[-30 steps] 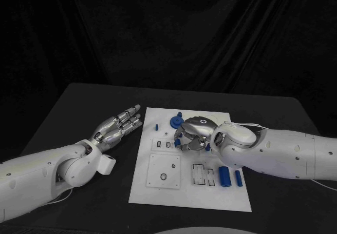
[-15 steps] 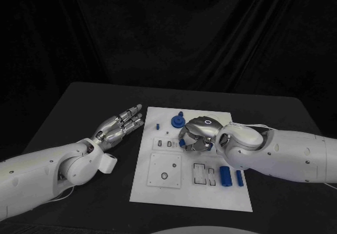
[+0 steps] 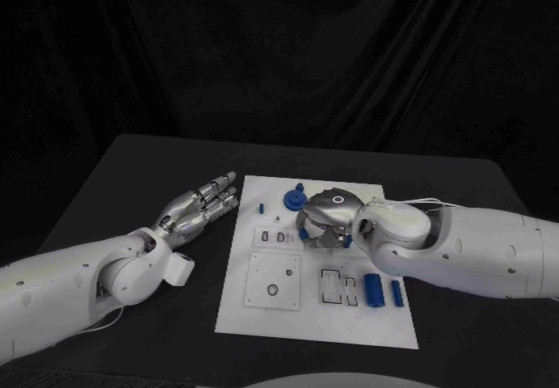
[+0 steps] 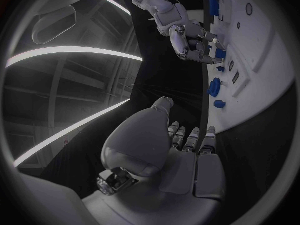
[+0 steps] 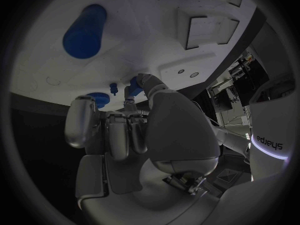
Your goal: Assemble the parts on the task board
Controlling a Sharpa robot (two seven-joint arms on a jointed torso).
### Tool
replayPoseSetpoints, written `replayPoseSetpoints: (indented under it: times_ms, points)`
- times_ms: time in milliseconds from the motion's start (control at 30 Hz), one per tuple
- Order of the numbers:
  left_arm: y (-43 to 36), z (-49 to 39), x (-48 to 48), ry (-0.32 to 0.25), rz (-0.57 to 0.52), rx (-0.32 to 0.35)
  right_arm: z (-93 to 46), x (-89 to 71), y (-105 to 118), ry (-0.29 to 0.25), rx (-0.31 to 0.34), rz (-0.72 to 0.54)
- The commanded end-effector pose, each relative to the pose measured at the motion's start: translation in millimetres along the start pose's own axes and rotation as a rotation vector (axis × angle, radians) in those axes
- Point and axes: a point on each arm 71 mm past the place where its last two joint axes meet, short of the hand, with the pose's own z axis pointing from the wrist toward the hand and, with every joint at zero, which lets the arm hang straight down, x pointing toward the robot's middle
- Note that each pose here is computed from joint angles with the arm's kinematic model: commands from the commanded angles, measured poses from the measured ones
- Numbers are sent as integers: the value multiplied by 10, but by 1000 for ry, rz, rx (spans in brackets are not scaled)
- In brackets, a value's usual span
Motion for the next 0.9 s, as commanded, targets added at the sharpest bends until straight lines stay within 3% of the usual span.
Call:
replayPoseSetpoints:
  times_ms: [33, 900]
  points:
    - [-2, 8, 22, 15, -10, 7, 7, 43, -14, 46, 41, -62]
    - [8, 26, 38, 23, -13, -1, 87, 47, 37, 49, 30, -72]
